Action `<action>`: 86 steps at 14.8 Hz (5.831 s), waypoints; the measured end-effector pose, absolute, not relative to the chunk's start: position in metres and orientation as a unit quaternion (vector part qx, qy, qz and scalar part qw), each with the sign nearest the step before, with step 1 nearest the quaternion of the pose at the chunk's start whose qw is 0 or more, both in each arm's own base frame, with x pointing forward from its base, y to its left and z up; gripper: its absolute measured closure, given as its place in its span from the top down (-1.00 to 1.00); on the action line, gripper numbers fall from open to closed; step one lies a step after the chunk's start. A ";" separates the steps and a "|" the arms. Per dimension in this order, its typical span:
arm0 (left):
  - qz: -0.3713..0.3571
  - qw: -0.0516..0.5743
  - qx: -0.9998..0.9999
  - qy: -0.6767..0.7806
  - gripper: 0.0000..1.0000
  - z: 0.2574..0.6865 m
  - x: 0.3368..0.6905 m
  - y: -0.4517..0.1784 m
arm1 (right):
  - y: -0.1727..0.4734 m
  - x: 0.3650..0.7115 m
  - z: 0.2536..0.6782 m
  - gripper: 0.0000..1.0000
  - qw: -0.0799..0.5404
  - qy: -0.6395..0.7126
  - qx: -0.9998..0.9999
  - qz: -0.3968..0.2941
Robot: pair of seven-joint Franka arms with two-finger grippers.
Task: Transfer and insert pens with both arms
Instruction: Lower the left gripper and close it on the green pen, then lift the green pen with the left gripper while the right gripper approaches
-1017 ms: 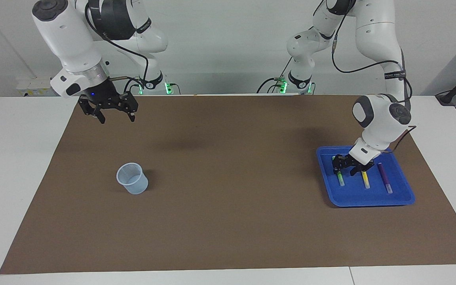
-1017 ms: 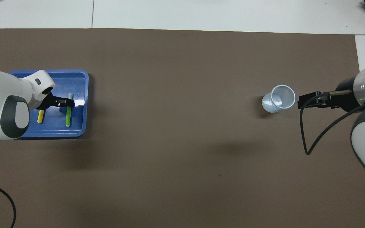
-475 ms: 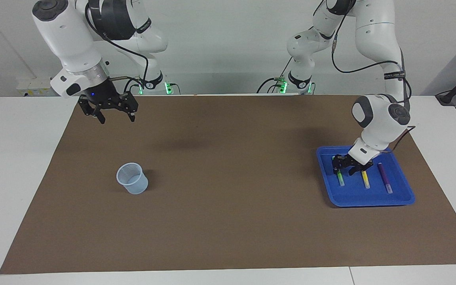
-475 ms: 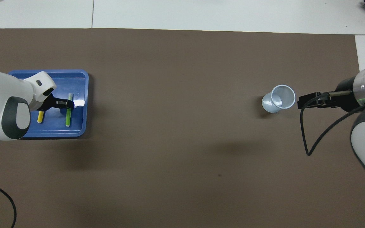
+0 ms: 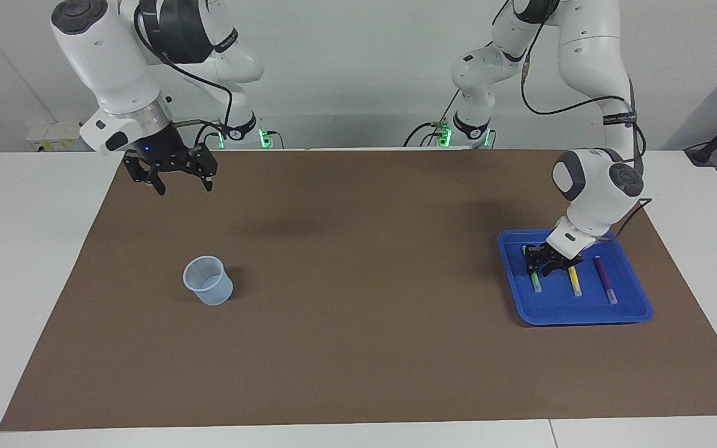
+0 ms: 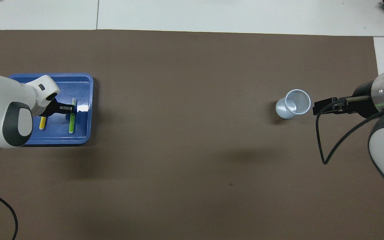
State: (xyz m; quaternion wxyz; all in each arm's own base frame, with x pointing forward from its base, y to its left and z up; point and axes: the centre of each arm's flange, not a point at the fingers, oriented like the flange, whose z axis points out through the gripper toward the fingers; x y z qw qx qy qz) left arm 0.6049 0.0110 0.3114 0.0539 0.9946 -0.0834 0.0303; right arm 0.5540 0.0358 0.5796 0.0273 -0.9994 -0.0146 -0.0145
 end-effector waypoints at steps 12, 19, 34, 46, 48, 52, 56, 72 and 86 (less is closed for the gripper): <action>0.035 0.053 0.994 -0.084 -0.49 0.312 0.606 0.010 | 0.036 0.554 0.579 1.00 0.027 -0.015 -0.999 -0.014; 0.037 0.053 0.994 -0.084 -0.75 0.314 0.606 0.010 | 0.036 0.554 0.579 1.00 0.027 -0.015 -0.999 -0.014; 0.039 0.053 0.995 -0.078 -0.48 0.305 0.603 0.009 | 0.036 0.554 0.579 1.00 0.027 -0.015 -0.999 -0.014; 0.004 0.057 0.996 -0.071 -0.66 0.337 0.616 0.019 | 0.036 0.554 0.579 1.00 0.027 -0.015 -0.999 -0.014; -0.013 0.063 0.997 -0.047 -0.66 0.351 0.619 0.019 | 0.036 0.554 0.579 1.00 0.027 -0.015 -0.999 -0.014; -0.081 0.108 0.988 0.077 -0.66 0.353 0.609 0.005 | 0.047 0.553 0.579 1.00 0.028 -0.024 -0.999 -0.011; -0.145 0.141 0.945 0.257 -0.66 0.359 0.600 -0.028 | 0.055 0.551 0.578 1.00 0.027 -0.031 -0.999 -0.007; -0.288 0.191 0.758 0.553 -0.66 0.400 0.577 -0.184 | 0.121 0.531 0.578 0.87 0.140 0.156 -0.976 0.053; -0.319 0.238 0.694 0.600 -0.66 0.415 0.562 -0.267 | 0.249 0.508 0.563 0.78 0.198 0.221 -0.955 -0.002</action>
